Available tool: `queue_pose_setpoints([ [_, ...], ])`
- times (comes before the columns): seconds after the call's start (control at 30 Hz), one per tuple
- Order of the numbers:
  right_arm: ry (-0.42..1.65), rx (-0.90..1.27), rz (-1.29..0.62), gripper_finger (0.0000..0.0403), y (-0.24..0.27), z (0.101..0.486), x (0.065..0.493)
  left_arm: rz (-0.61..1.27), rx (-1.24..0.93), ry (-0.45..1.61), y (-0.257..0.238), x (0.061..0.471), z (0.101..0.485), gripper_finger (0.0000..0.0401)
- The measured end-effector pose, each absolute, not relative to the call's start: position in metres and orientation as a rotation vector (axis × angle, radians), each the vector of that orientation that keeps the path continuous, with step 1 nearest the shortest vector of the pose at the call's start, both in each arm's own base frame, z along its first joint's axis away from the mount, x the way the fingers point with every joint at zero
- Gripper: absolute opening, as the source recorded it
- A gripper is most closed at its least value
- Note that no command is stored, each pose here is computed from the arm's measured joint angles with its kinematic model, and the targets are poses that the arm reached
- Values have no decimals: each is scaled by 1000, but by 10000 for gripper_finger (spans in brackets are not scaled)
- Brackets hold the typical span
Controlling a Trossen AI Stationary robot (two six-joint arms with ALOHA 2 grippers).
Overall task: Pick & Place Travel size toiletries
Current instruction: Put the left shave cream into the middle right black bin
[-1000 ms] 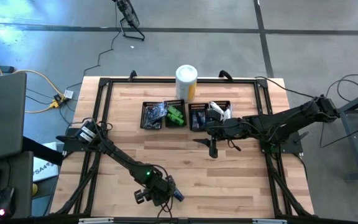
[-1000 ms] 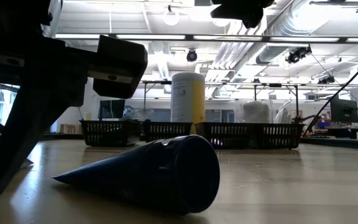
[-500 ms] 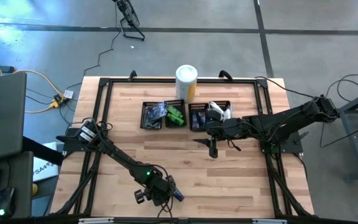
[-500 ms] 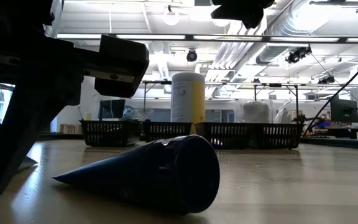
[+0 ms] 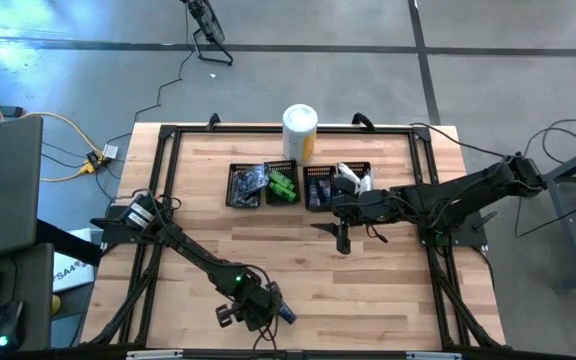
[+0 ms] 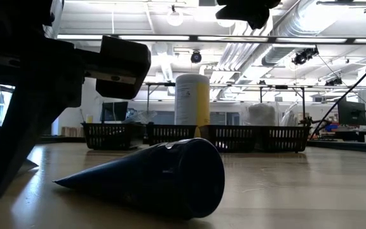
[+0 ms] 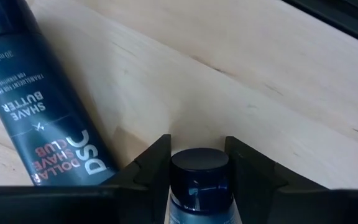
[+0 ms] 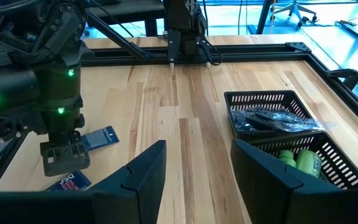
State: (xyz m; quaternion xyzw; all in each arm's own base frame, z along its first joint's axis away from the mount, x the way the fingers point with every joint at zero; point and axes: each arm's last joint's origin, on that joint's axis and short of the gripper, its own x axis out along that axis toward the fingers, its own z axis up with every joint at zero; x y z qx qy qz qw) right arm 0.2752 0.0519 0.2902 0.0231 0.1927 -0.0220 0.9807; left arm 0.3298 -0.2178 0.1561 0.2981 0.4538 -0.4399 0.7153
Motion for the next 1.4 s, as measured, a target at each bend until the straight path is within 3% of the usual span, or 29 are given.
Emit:
queue_pose_setpoints([
  [0.3, 391, 46, -15, 174, 53, 290, 275, -950, 660, 1066, -201, 329, 164, 129],
  [0.67, 408, 41, -16, 174, 53, 289, 275, -884, 773, 1109, -165, 320, 202, 129],
  [1.07, 446, 37, -19, 174, 52, 285, 273, -875, 871, 1157, -97, 315, 236, 129],
  [1.4, 490, 45, 37, 174, 61, 292, 255, -551, 834, 917, -16, 325, 285, 129],
])
